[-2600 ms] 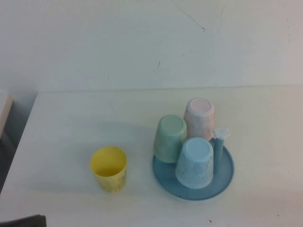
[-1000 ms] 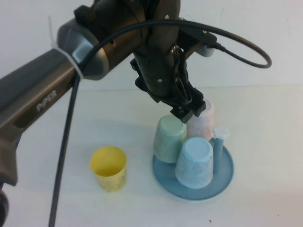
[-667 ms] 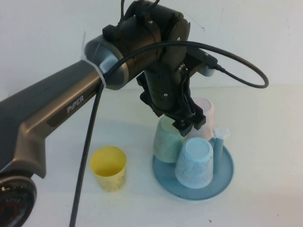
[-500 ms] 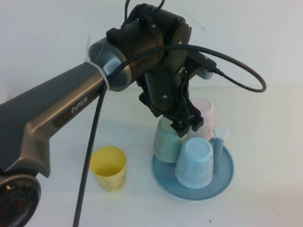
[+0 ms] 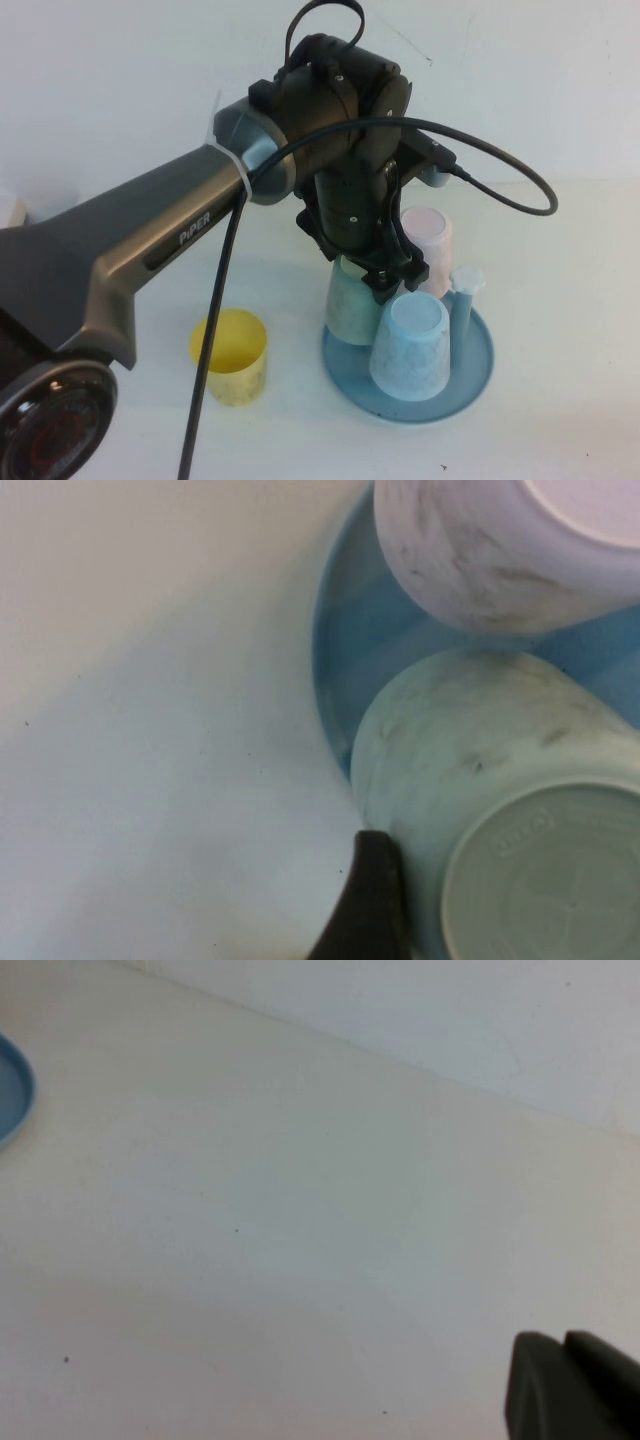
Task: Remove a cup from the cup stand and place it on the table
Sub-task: Pick up the cup from the rack, then hand over the cup
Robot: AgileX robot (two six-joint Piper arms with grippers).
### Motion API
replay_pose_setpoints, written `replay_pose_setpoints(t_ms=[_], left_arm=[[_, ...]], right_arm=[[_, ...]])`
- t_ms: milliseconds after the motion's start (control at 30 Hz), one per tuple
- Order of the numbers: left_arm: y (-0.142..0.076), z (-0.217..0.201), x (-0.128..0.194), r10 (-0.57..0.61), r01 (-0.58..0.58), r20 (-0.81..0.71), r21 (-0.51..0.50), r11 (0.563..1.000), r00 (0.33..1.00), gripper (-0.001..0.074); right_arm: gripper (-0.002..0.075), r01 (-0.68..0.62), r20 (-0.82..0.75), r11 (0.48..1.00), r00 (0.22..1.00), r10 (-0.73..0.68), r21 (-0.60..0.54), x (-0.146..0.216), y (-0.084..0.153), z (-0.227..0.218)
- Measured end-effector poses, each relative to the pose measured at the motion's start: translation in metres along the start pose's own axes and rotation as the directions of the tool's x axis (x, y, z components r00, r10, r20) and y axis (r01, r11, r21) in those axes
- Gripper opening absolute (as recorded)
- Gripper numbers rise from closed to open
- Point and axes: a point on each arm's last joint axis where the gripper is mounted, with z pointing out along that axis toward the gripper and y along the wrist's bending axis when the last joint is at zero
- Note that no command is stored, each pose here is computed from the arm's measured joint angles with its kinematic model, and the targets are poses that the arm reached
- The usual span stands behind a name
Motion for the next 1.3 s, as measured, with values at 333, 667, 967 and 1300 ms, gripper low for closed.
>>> replay_pose_setpoints(t_ms=[333, 667, 967, 1300], left_arm=[[0.005, 0.004, 0.0, -0.031, 0.031, -0.007, 0.009, 0.999, 0.999, 0.0554], [0.01, 0.003, -0.002, -0.053, 0.053, 0.003, 0.02, 0.998, 0.999, 0.054], [0.014, -0.031, -0.019, -0.079, 0.079, 0.133, 0.008, 0.997, 0.988, 0.0539], [0.013, -0.099, -0.013, -0.092, 0.089, 0.294, 0.023, 0.996, 0.951, 0.0539]], right_arm=[[0.0018, 0.0, 0.0, 1.0, 1.0, 0.0, 0.0, 0.0, 0.0, 0.0], [0.0018, 0.0, 0.0, 1.0, 1.0, 0.0, 0.0, 0.0, 0.0, 0.0], [0.0018, 0.0, 0.0, 1.0, 1.0, 0.0, 0.0, 0.0, 0.0, 0.0], [0.0018, 0.0, 0.0, 1.0, 1.0, 0.0, 0.0, 0.0, 0.0, 0.0]])
